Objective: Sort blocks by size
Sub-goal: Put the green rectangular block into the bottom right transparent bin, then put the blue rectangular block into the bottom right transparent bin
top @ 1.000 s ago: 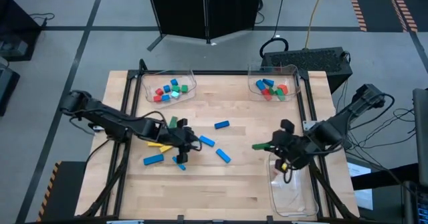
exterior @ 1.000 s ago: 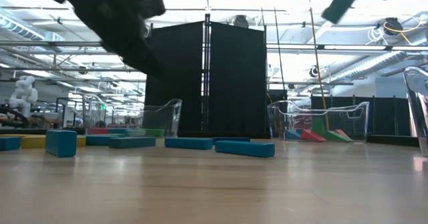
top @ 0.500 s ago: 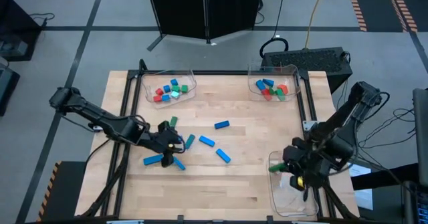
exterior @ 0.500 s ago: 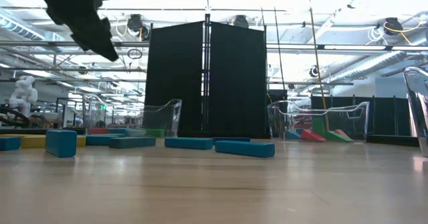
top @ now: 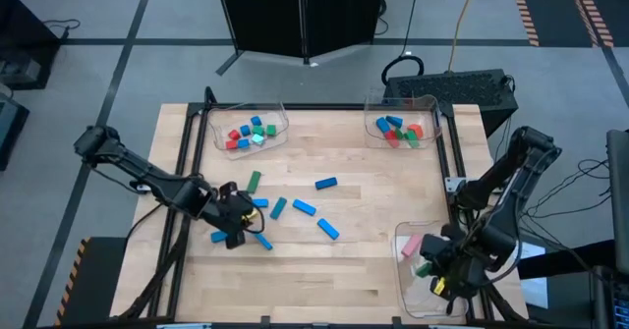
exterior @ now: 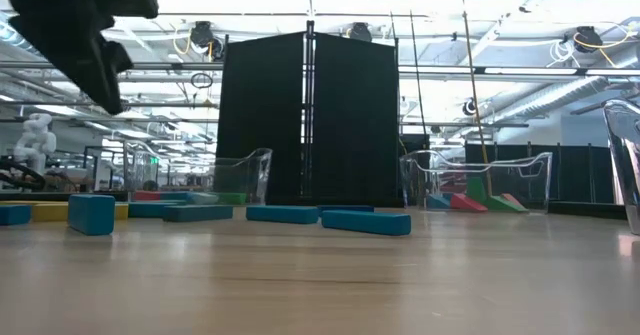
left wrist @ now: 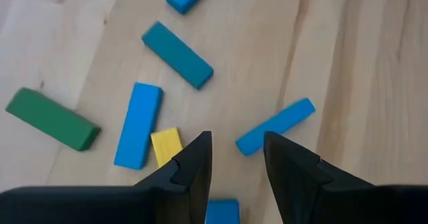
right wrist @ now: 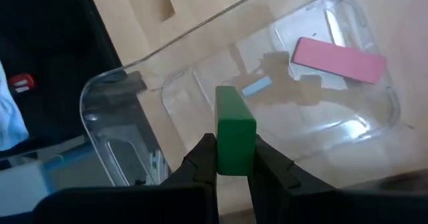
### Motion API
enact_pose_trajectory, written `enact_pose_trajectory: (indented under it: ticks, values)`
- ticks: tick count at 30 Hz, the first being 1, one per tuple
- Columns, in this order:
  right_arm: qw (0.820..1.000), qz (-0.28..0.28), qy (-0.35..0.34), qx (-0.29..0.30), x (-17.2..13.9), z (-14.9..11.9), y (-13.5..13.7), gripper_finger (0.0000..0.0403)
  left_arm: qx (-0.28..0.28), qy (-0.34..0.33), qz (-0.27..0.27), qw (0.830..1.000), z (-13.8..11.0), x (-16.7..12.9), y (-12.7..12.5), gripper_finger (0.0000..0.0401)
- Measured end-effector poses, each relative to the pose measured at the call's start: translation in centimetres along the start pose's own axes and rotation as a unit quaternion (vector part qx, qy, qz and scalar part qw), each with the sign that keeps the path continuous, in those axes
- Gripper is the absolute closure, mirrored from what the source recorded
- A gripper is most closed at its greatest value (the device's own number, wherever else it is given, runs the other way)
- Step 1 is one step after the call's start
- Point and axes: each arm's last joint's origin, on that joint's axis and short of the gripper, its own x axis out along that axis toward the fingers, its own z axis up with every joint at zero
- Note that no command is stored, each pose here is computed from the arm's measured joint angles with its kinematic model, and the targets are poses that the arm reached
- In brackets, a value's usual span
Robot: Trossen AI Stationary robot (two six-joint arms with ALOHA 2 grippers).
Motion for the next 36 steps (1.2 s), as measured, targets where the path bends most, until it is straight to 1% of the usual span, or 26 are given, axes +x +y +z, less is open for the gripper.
enact_pose_trajectory:
  ticks: [2, 5, 9, 13, 17, 21, 26, 29, 32, 34, 36]
  values:
    - [1.0, -0.004, 0.002, -0.003, 0.4, 0.0, 0.3, 0.0365, 0.004, 0.008, -0.01, 1.0, -0.3, -0.1, -0.3, 0.0264]
    - [1.0, -0.016, 0.007, -0.005, 1.1, 0.2, 0.5, 0.0347, 0.011, 0.011, -0.019, 1.0, -0.6, -0.2, -0.7, 0.0264]
    - [0.999, -0.033, 0.015, -0.007, 2.0, 0.6, 0.6, 0.0332, 0.0, 0.016, -0.024, 1.0, -1.0, -0.3, -1.1, 0.0264]
    - [0.999, -0.05, -0.002, -0.012, 2.5, 1.3, 0.6, 0.0328, -0.005, 0.03, -0.016, 0.999, -1.4, -0.4, -1.1, 0.0264]
    - [0.998, -0.063, -0.002, -0.023, 3.1, 1.8, 0.6, 0.0318, -0.018, 0.042, -0.007, 0.999, -1.8, -0.5, -1.0, 0.0264]
    - [0.996, -0.082, 0.003, -0.034, 4.0, 2.4, 0.7, 0.03, -0.016, 0.052, 0.003, 0.998, -2.0, -0.5, -0.9, 0.0264]
    - [0.995, -0.092, 0.006, -0.039, 4.5, 3.1, 0.6, 0.0272, -0.017, 0.058, -0.002, 0.998, -2.1, -0.4, -1.0, 0.0264]
    - [0.995, -0.088, 0.004, -0.042, 4.3, 3.4, 0.5, 0.0254, -0.04, 0.077, -0.017, 0.996, -2.2, -0.4, -1.1, 0.0264]
    - [0.996, -0.08, -0.001, -0.039, 3.8, 3.5, 0.4, 0.0243, -0.069, 0.109, -0.03, 0.991, -2.6, -0.1, -1.1, 0.0264]
    - [0.996, -0.075, -0.005, -0.039, 3.5, 3.6, 0.2, 0.0239, -0.082, 0.136, -0.03, 0.987, -3.1, 0.4, -1.1, 0.0261]
    - [0.997, -0.07, -0.008, -0.037, 3.2, 3.7, 0.1, 0.0237, -0.083, 0.158, -0.017, 0.984, -3.8, 1.1, -1.0, 0.025]
